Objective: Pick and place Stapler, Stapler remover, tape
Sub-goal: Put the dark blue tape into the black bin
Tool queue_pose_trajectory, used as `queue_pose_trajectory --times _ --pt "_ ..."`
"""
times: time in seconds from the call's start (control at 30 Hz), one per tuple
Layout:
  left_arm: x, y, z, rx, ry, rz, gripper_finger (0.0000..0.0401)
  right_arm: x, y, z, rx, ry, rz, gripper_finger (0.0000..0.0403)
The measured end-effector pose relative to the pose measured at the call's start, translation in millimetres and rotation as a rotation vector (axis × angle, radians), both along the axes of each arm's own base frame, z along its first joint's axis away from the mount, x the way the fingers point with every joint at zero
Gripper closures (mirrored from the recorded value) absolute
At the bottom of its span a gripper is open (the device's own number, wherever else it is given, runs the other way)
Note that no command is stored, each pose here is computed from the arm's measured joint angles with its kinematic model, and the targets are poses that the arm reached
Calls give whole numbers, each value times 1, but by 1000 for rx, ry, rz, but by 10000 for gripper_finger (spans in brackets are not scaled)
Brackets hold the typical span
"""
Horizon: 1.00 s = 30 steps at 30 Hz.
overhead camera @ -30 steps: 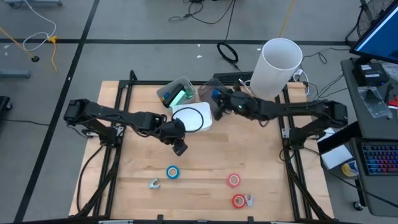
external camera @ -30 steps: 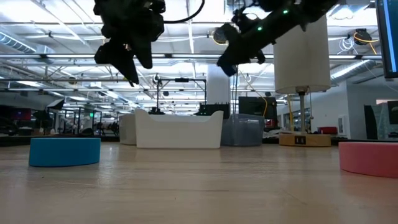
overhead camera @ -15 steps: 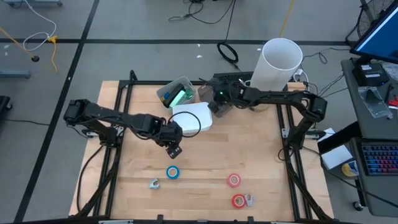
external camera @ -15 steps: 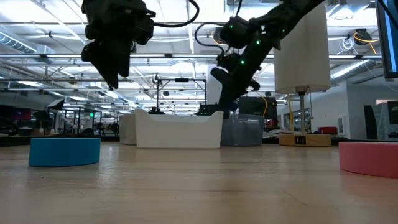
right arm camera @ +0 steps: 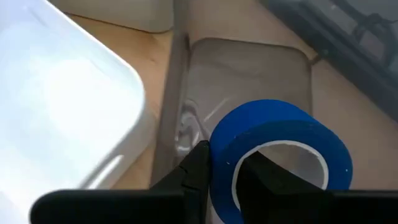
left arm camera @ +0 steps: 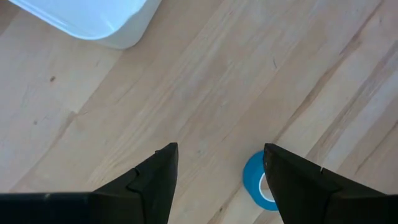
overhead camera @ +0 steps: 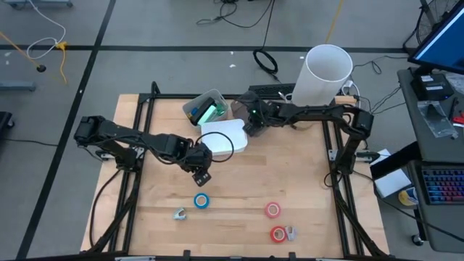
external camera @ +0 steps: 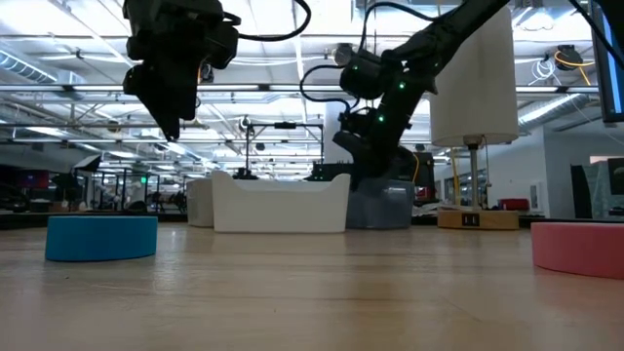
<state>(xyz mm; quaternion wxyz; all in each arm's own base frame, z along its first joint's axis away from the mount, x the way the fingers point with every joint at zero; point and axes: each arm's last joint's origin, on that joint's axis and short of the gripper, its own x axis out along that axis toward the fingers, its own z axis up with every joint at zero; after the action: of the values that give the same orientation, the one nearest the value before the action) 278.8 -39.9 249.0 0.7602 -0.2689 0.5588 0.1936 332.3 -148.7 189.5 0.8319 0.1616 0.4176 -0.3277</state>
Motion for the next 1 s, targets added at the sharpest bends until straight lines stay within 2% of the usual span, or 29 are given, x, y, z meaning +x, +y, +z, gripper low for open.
queue_pose_trajectory --times 0.33,0.7,1.0 --pt "0 0 0 2 -3 -9 169 -2 1 -3 14 26 2 349" --pt "0 0 0 3 -2 -35 169 -4 2 -4 25 52 2 286" --pt "-1 -9 0 -9 0 -94 169 -4 2 -4 26 57 5 266"
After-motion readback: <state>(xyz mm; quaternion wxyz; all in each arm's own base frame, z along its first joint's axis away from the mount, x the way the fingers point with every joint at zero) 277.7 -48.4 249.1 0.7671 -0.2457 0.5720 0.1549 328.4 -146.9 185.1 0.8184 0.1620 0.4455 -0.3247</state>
